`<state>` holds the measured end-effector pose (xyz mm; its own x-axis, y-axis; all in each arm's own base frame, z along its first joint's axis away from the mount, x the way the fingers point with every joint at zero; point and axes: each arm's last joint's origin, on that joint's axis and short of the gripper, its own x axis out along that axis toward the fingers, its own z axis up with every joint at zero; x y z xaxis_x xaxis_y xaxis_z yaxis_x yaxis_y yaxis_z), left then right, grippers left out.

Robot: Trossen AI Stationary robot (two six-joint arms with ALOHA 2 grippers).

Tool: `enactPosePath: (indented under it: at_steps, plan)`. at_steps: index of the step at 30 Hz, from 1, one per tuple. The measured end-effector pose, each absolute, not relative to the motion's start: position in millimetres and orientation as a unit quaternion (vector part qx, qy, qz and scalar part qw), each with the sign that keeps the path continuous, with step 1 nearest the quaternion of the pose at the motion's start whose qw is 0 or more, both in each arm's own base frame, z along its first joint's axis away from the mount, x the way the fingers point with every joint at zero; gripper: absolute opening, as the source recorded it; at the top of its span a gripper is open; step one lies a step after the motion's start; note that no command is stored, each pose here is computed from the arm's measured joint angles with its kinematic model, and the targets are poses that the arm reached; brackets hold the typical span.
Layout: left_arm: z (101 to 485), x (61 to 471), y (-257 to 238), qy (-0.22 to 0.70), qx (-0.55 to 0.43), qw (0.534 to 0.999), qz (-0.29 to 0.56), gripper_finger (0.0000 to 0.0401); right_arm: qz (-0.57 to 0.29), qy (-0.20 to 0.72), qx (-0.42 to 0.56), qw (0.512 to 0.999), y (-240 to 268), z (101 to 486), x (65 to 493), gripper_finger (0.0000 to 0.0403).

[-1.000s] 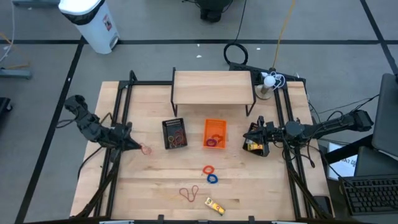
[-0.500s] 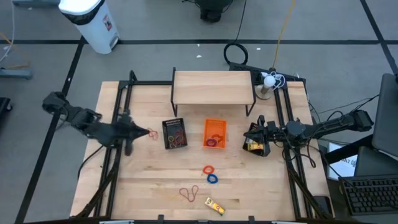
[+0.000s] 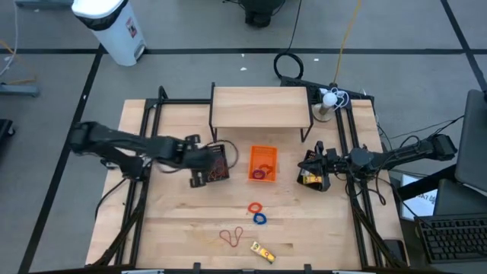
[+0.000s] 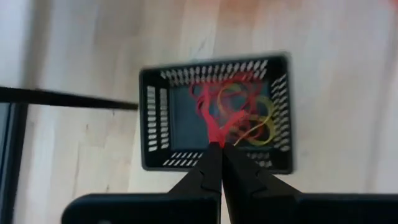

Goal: Pick & Place Office Desk Supplies
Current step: Put the red rubber band into the left black bin, then put the blue spring keychain into the orange bin

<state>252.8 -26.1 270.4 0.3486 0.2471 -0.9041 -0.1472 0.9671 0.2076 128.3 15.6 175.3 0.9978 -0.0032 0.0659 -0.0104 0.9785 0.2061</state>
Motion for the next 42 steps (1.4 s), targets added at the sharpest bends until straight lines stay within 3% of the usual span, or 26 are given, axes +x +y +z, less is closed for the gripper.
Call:
enactPosePath:
  at_steps: [10, 18, 23, 31, 33, 37, 42]
  plan:
    - [218, 289, -4, 0.654, 0.080, 0.746, 0.093, 0.0000, 0.004, -0.022, 0.104, 0.994, 16, 173, 130, 0.0004]
    - [205, 295, -1, 0.673, 0.065, 0.733, 0.075, 0.0017, 0.003, -0.018, 0.103, 0.995, 16, 172, 130, 0.0004]
    - [207, 295, -2, 0.669, 0.051, 0.739, 0.057, 0.0067, 0.003, -0.018, 0.102, 0.995, 16, 172, 130, 0.0004]
    - [214, 293, -3, 0.672, 0.038, 0.738, 0.050, 0.0199, 0.003, -0.018, 0.104, 0.994, 16, 172, 130, 0.0004]
    - [226, 289, -6, 0.661, 0.040, 0.749, 0.029, 0.0224, 0.004, -0.018, 0.105, 0.994, 16, 172, 130, 0.0004]
    - [267, 264, -10, 0.579, 0.042, 0.814, 0.020, 0.0242, 0.005, -0.018, 0.105, 0.994, 16, 172, 130, 0.0004]
    - [292, 217, -5, 0.411, 0.005, 0.912, -0.006, 0.0199, 0.005, -0.016, 0.105, 0.994, 17, 172, 130, 0.0004]
